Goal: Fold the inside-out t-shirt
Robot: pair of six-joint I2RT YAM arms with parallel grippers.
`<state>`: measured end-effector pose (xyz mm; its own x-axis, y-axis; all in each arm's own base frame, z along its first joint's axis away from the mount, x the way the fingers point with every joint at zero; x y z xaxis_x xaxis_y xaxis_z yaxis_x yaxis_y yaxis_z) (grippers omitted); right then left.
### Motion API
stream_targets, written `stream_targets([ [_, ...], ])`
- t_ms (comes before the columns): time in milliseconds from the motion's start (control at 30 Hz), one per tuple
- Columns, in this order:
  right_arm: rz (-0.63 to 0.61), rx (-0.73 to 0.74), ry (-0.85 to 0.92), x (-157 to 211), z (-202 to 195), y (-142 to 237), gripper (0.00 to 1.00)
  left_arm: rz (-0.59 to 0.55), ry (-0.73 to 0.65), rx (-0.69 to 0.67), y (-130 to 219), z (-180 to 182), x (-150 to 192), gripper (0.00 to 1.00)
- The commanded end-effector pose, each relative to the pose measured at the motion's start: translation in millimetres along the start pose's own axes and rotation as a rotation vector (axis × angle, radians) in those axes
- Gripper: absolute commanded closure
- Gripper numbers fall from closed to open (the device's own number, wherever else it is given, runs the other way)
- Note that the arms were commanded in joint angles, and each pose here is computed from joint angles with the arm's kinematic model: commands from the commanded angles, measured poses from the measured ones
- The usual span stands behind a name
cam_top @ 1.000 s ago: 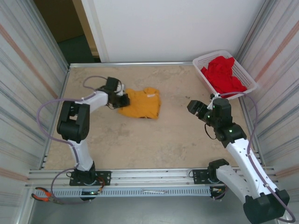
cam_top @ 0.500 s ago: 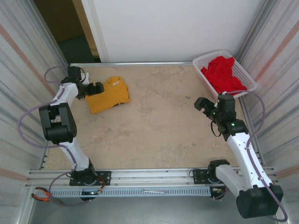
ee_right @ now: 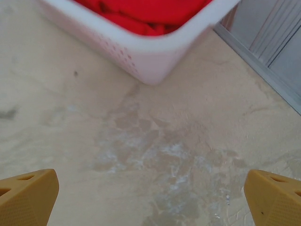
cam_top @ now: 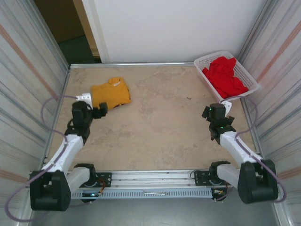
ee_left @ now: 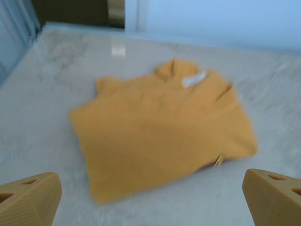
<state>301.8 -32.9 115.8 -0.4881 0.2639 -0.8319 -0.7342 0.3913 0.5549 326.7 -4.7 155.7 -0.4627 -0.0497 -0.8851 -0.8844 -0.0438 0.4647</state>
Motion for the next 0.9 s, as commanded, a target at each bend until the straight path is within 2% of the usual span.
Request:
stream_targets([
  [0,-0.187,-0.016,0.064,-19,17,-15,0.01,-0.104,-0.075,-0.106,-21,8,-4,0.01],
  [33,-0.233,-0.061,0.067,-21,26,-22,0.01,-0.098,-0.098,-0.111,-32,5,1,0.01],
  [133,-0.210,-0.171,0.194,-22,52,-31,0.01,-0.139,-0.219,-0.107,-48,-10,7,0.01],
  [167,-0.221,-0.217,0.224,-23,58,-31,0.01,-0.129,-0.242,-0.058,-51,-18,11,0.01],
  [200,-0.236,-0.239,0.214,-21,54,-35,0.01,-0.114,-0.237,-0.044,-56,-17,18,0.01],
  [267,-0.288,-0.256,0.071,-11,30,-52,0.01,-0.162,-0.183,-0.048,-59,-8,16,0.01],
  [300,-0.312,-0.272,0.023,-21,26,-56,0.01,-0.112,-0.139,-0.035,-62,-2,25,0.01],
  [333,-0.161,-0.262,0.035,-8,25,-64,0.01,-0.122,-0.119,-0.044,-66,5,29,0.01],
  [367,-0.158,-0.266,0.056,-12,31,-68,0.01,-0.152,-0.118,-0.062,-69,7,23,0.01],
  [400,-0.234,-0.267,0.066,-18,35,-67,0.01,-0.103,-0.107,-0.055,-70,7,26,0.01],
  [467,-0.160,-0.262,0.063,-11,32,-66,0.01,-0.113,-0.106,-0.051,-70,8,27,0.01],
  [500,-0.223,-0.262,0.075,-16,36,-64,0.01,-0.119,-0.105,-0.052,-70,8,26,0.01],
  [533,-0.220,-0.227,0.089,-14,35,-62,0.01,-0.102,-0.103,-0.046,-69,7,27,0.01],
  [867,-0.176,-0.268,0.075,-13,35,-66,0.01,-0.096,-0.103,-0.046,-70,8,28,0.01],
])
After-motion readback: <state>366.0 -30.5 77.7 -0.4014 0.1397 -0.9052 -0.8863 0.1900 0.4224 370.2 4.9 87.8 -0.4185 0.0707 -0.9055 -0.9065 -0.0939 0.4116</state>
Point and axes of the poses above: each hand's point on the last joint's axis, 136 mm out from that joint toward the fingers, its own y axis back along the fingers, its own z axis along the line the jaws close on, x = y × z, the point moved 2 cm from there along y, back along the fingers, and after that the axes turned 1 degree about -y, right-handed, at the moved point
